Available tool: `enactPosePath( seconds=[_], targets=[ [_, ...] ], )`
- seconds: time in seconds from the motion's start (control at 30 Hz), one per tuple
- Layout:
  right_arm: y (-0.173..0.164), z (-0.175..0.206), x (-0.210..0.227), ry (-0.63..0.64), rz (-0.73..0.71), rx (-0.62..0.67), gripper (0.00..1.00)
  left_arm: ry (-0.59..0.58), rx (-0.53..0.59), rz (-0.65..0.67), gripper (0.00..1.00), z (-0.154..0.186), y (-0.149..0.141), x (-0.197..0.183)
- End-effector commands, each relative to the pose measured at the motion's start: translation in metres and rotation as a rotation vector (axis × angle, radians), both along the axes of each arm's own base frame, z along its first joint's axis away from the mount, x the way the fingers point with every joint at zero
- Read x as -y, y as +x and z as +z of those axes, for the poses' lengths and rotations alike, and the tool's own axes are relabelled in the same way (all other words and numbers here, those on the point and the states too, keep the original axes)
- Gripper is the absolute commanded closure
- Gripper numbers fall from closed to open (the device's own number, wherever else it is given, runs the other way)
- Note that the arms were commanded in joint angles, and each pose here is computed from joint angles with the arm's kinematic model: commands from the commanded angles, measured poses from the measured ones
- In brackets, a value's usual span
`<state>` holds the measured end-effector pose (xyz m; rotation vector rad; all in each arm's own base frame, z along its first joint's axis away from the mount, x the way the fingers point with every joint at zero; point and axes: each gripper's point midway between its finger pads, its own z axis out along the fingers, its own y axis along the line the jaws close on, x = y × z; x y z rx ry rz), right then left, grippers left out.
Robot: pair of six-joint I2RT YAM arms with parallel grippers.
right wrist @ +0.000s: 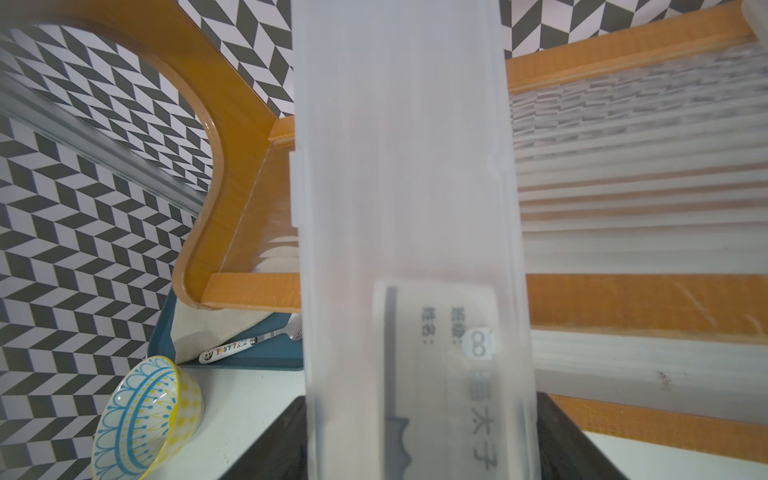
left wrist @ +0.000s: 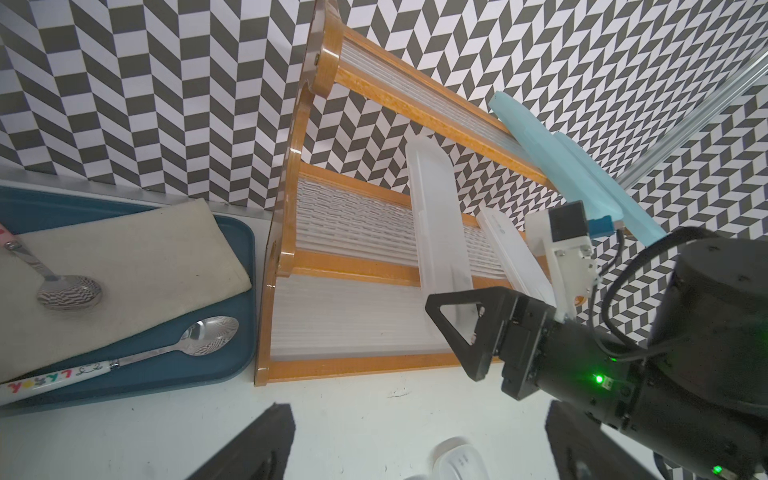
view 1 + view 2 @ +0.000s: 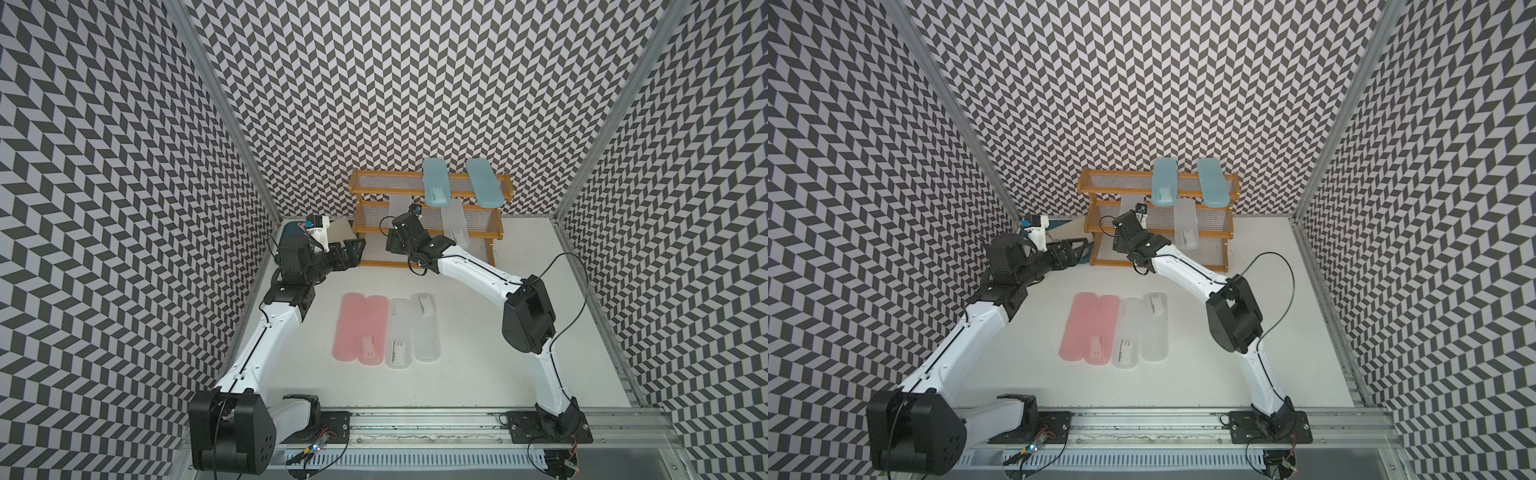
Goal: Place the pencil cases on the shelf according to color
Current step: Place the pencil case on the shelf.
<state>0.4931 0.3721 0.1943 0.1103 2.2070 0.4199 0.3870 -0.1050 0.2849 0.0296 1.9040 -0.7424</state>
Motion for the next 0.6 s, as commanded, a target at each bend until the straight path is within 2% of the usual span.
enactPosePath(
  seconds=[0.0,0.17,0.23,0.37,0.57],
  targets=[
    [0.01,0.006,-0.005,0.01,0.004,0.024,0.22,-0.015,0.027,-0.034,0.01,0.006,-0.003,0.006],
    [0.02,0.003,-0.004,0.03,-0.004,0.014,0.18,-0.019,0.021,-0.048,0.01,0.004,-0.003,0.008],
    [0.022,0.007,-0.006,0.046,0.012,0.016,0.13,-0.023,0.018,-0.064,0.0,0.002,-0.003,0.01],
    [0.021,0.018,-0.011,0.083,0.03,0.022,0.06,-0.056,-0.027,-0.088,0.0,-0.005,0.0,0.015],
    [0.009,0.046,-0.014,0.141,0.061,0.032,0.03,-0.056,-0.044,-0.095,0.01,-0.009,0.001,0.017]
  ],
)
